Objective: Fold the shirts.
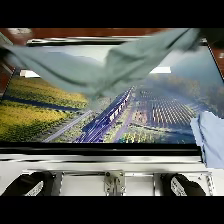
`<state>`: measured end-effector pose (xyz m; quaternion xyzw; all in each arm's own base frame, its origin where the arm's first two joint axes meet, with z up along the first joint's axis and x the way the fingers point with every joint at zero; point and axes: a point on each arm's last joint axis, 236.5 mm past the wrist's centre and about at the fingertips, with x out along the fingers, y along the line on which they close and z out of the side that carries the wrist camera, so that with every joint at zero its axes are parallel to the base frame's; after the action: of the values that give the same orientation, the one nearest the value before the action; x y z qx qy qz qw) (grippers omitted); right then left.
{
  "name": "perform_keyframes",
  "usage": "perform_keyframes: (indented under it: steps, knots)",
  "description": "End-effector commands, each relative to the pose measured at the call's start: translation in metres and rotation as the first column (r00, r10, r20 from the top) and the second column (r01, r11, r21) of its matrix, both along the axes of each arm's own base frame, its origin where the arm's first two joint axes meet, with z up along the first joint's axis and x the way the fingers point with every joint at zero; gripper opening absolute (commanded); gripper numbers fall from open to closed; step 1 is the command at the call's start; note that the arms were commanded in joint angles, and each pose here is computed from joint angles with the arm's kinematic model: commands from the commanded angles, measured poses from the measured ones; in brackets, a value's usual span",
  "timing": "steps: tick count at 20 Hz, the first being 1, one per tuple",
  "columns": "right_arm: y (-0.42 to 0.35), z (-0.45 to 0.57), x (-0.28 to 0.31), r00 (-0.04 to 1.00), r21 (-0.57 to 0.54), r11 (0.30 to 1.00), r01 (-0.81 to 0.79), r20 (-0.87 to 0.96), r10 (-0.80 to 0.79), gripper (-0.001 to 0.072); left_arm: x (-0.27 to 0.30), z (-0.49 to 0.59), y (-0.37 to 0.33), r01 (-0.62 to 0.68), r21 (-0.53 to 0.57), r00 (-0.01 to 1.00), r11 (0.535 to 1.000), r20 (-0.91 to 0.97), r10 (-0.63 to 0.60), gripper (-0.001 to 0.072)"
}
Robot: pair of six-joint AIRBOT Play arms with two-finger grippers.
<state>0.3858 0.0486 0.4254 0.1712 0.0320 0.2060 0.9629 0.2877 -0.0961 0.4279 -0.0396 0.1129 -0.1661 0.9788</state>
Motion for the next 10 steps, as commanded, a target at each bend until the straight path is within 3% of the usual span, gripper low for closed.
perform_keyframes:
  steps: [1,5,10]
  knots:
    - [-0.025,0.135,-0.104,0.894,-0.042,0.967,0.251,0.394,-0.214,0.006,-0.097,0.115,0.048,-0.094,-0.066,0.941,0.993,0.319,0.111,0.0032]
    - [-0.039,0.141,-0.149,0.847,-0.093,0.909,0.406,0.411,-0.336,0.0059,-0.098,0.075,0.065,-0.168,0.011,0.971,0.986,0.174,0.164,0.0033]
    - [-0.047,0.07,-0.128,0.922,-0.259,0.886,0.384,0.16,-0.353,0.006,-0.064,-0.02,0.066,-0.177,0.143,0.971,0.974,-0.138,0.197,0.0034]
